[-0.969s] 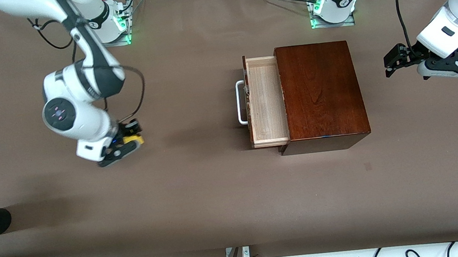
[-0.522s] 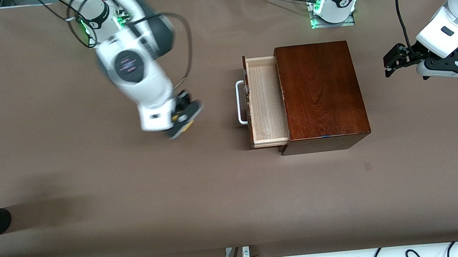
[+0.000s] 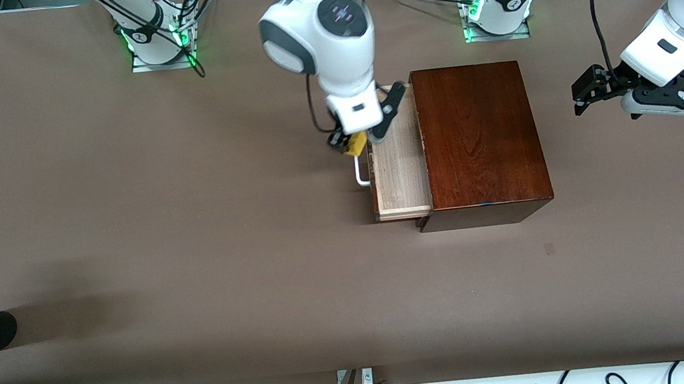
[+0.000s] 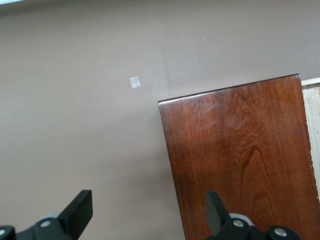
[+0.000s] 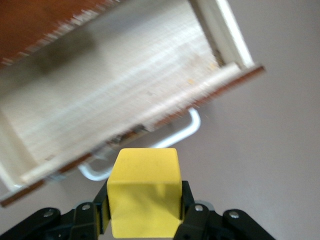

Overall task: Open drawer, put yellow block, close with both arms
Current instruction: 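Lift the yellow cube and carry it over the open drawer, then lower the cube into the drawer and open the right gripper, then withdraw the right gripper while the left gripper reaches toward the drawer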

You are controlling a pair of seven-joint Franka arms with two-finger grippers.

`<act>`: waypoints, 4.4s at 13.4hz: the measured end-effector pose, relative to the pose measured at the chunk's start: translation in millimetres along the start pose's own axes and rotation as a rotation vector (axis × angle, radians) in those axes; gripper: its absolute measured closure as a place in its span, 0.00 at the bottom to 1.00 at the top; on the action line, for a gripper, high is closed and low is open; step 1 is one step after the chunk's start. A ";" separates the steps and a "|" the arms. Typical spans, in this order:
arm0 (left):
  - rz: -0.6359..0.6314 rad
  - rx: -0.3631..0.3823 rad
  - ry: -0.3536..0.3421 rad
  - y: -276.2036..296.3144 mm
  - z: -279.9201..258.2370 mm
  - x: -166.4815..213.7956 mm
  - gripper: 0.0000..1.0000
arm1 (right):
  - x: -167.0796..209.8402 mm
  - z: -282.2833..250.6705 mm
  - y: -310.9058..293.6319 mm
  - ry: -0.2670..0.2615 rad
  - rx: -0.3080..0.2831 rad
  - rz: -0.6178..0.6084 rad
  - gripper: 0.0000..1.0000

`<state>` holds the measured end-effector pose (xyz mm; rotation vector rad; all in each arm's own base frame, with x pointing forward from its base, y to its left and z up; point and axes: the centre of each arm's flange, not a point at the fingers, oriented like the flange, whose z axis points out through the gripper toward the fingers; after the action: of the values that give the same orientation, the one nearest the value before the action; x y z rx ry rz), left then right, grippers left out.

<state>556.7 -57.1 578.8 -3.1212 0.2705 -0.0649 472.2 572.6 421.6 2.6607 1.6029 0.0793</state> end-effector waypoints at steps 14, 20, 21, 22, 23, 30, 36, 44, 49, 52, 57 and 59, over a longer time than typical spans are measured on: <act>0.010 -0.001 -0.017 5.7 -3.2 -0.6 0.00 | 39.6 58.9 -106.8 0.013 -0.141 -0.333 0.44; 0.010 -0.002 -0.027 5.6 -2.6 -1.8 0.00 | 42.6 95.1 -101.8 -0.011 -0.145 -0.403 0.44; 0.010 -0.002 -0.028 5.7 -2.6 -1.8 0.00 | 42.9 96.0 -100.5 -0.010 -0.147 -0.414 0.44; 0.010 -0.002 -0.028 5.7 -2.6 -1.7 0.00 | 43.3 96.2 -99.0 -0.008 -0.149 -0.421 0.44; 0.010 -0.002 -0.028 5.7 -2.5 -1.7 0.00 | 43.6 96.2 -97.2 -0.005 -0.152 -0.424 0.44; 0.011 -0.002 -0.027 6.2 -2.9 -1.6 0.00 | 43.7 105.7 -87.2 -0.012 -0.157 -0.418 0.07; 0.008 -0.018 -0.035 7.8 -0.7 -1.4 0.00 | 48.4 9.8 -69.1 0.089 -0.130 -0.317 0.00; 0.002 -0.135 -0.179 19.9 32.9 -2.9 0.00 | -75.2 -188.2 139.0 0.151 -0.087 0.058 0.00; 0.346 -0.254 -0.286 152.0 86.8 2.8 0.00 | -193.4 -203.1 291.7 0.119 0.002 0.350 0.00; 0.638 -0.296 -0.250 242.9 105.4 8.3 0.00 | -234.8 -207.2 316.4 0.081 0.013 0.473 0.00; 1.094 -0.356 -0.084 350.6 150.3 12.7 0.00 | -337.0 -239.7 300.4 0.017 0.016 0.683 0.00; 1.236 -0.354 -0.021 400.9 170.1 -0.4 0.00 | -381.8 -240.2 302.8 -0.005 0.019 0.754 0.00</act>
<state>494.6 -451.1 404.2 -2.6028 2.2477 0.0342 546.5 94.2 668.3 3.0984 0.5170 0.0722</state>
